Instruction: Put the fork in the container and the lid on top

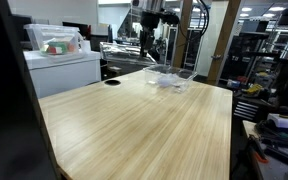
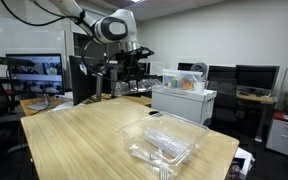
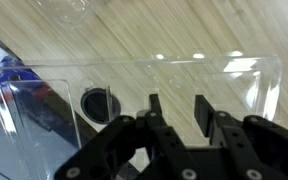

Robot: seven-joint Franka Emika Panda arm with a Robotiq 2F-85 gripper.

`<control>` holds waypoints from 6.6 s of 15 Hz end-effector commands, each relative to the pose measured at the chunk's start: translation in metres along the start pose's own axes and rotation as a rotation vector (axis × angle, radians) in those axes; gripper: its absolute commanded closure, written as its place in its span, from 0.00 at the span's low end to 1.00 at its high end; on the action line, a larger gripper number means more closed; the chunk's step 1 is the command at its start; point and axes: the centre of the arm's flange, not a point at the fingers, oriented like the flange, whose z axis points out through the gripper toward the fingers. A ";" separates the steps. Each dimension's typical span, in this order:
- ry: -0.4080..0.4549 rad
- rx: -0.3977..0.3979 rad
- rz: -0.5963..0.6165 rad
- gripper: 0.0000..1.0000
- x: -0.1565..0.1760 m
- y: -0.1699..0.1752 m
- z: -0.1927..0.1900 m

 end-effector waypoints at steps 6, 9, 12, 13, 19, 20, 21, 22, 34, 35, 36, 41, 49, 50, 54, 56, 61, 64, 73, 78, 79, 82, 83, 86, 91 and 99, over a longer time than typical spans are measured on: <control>0.031 0.002 -0.307 0.86 -0.103 0.043 -0.023; 0.000 0.013 -0.434 0.86 -0.140 0.059 -0.019; -0.023 0.040 -0.516 0.86 -0.168 0.074 -0.014; -0.025 0.043 -0.523 0.86 -0.175 0.078 -0.013; -0.043 0.086 -0.619 0.86 -0.226 0.116 -0.002; -0.039 0.106 -0.641 0.86 -0.234 0.122 0.001; -0.038 0.130 -0.668 0.86 -0.243 0.129 0.006; -0.038 0.145 -0.688 0.86 -0.249 0.133 0.009; -0.072 0.185 -0.740 0.86 -0.261 0.159 0.066; -0.072 0.190 -0.734 0.86 -0.262 0.158 0.070; -0.073 0.192 -0.731 0.86 -0.262 0.158 0.074; -0.092 0.206 -0.729 0.86 -0.273 0.158 0.084; -0.119 0.206 -0.683 0.86 -0.285 0.161 0.091; -0.118 0.204 -0.664 0.86 -0.285 0.161 0.092; -0.118 0.220 -0.644 0.86 -0.279 0.159 0.102; -0.126 0.226 -0.654 0.86 -0.279 0.159 0.106; -0.141 0.230 -0.662 0.86 -0.280 0.161 0.111; -0.154 0.234 -0.664 0.86 -0.282 0.159 0.114; -0.155 0.235 -0.590 0.08 -0.277 0.152 0.105; -0.179 0.266 -0.519 0.25 -0.283 0.142 0.110; -0.182 0.273 -0.511 0.25 -0.285 0.140 0.111; -0.195 0.287 -0.492 0.46 -0.286 0.136 0.112; -0.196 0.286 -0.490 0.53 -0.285 0.136 0.110; -0.198 0.278 -0.486 0.73 -0.286 0.135 0.111; -0.199 0.234 -0.453 0.83 -0.281 0.139 0.122; -0.194 0.254 -0.659 0.83 -0.272 0.136 0.117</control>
